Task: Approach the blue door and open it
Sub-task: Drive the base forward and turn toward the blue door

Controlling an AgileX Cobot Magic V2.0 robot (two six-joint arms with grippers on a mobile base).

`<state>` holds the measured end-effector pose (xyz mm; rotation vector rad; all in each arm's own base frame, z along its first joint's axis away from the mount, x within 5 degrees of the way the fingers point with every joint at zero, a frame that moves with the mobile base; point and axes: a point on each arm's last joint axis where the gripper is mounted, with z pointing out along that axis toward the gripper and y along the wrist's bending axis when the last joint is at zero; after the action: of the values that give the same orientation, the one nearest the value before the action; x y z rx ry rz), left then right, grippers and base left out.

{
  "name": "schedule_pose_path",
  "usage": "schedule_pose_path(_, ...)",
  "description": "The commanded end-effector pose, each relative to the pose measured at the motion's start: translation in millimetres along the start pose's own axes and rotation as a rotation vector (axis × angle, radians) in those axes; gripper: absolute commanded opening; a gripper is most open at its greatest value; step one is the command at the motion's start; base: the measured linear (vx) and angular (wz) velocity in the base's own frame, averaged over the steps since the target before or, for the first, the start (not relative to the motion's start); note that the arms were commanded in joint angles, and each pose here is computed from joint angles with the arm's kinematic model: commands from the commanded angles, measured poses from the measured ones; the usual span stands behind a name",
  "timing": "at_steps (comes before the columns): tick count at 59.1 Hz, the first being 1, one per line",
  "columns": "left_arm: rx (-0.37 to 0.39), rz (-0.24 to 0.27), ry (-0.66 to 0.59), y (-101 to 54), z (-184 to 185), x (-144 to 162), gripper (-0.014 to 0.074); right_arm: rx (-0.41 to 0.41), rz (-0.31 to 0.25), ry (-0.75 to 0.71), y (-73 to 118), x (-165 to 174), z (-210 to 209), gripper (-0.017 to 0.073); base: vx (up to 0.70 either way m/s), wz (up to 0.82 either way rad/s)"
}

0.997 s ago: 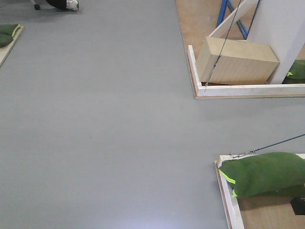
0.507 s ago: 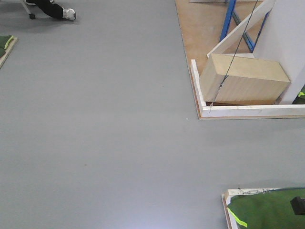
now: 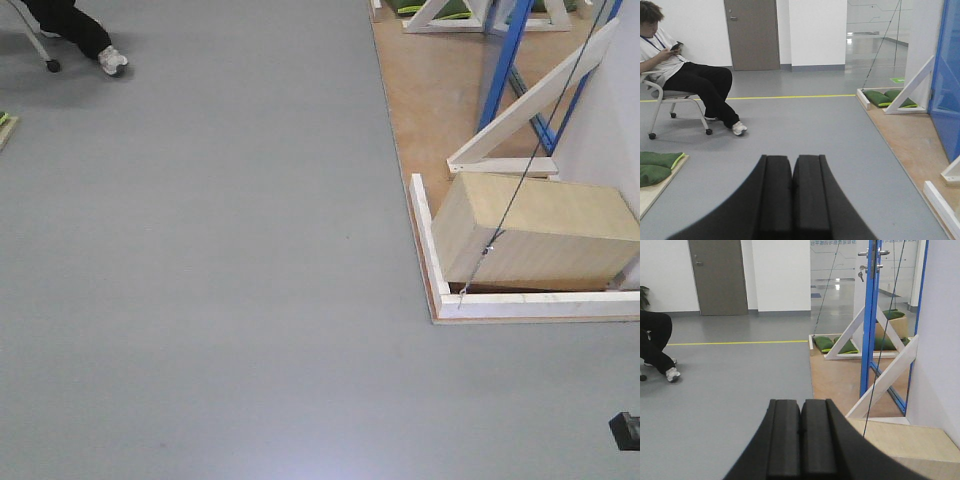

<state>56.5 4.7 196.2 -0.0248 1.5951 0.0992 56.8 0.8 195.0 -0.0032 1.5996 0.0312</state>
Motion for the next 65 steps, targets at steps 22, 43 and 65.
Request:
schedule_pose_path(22, 0.003, -0.008, -0.126, 0.2, -3.3, -17.3, 0.0073, -0.006, -0.008, -0.099, 0.8, -7.8, -1.5, -0.0001, 0.49, 0.01)
schedule_pose_path(43, 0.004, -0.009, -0.126, 0.1, -3.3, -17.3, 0.0073, -0.006, -0.008, -0.099, 0.8, -7.8, -1.5, -0.0001, 0.49, 0.02)
schedule_pose_path(65, 0.004, -0.009, -0.126, 0.1, -3.3, -17.3, 0.0073, -0.007, -0.008, -0.098, 0.8, -7.7, -1.5, -0.0001, 0.5, -0.02)
